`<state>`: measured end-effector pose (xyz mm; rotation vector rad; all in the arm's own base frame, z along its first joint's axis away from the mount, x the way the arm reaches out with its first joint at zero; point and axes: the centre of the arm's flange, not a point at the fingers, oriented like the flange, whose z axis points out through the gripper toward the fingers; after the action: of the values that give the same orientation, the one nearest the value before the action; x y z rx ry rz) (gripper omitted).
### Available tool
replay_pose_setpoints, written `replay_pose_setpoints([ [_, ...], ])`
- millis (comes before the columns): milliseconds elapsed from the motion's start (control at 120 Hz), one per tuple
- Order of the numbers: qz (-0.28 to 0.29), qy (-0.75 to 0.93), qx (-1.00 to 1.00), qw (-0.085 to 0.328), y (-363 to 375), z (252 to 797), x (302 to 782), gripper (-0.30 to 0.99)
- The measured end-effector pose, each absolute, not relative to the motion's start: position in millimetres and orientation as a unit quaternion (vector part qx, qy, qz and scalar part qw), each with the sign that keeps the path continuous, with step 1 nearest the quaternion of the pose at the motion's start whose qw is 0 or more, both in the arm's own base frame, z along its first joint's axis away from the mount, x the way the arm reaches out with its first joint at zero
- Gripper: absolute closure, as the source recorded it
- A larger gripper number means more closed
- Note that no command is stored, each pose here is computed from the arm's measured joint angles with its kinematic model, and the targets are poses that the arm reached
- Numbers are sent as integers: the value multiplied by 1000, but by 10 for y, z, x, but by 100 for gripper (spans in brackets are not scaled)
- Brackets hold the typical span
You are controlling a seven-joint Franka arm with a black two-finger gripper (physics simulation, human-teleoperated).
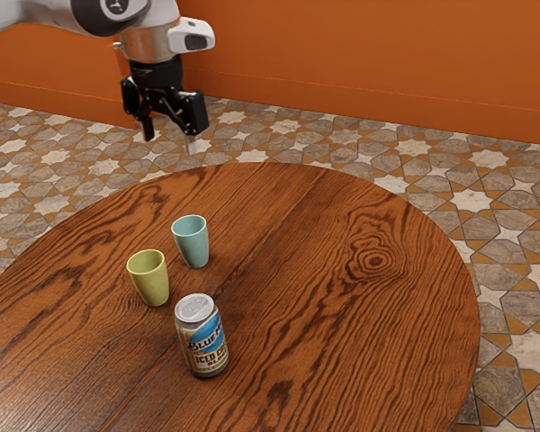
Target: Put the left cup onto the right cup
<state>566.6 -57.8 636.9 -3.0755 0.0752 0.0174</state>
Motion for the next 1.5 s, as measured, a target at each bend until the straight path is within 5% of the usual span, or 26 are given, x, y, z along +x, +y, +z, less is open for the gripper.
replay_pose_setpoints([
  [567,39,-5,-999,21,-218,5695,5694,0],
  [1500,75,-62,-995,-14,326,4169,5747,21],
])
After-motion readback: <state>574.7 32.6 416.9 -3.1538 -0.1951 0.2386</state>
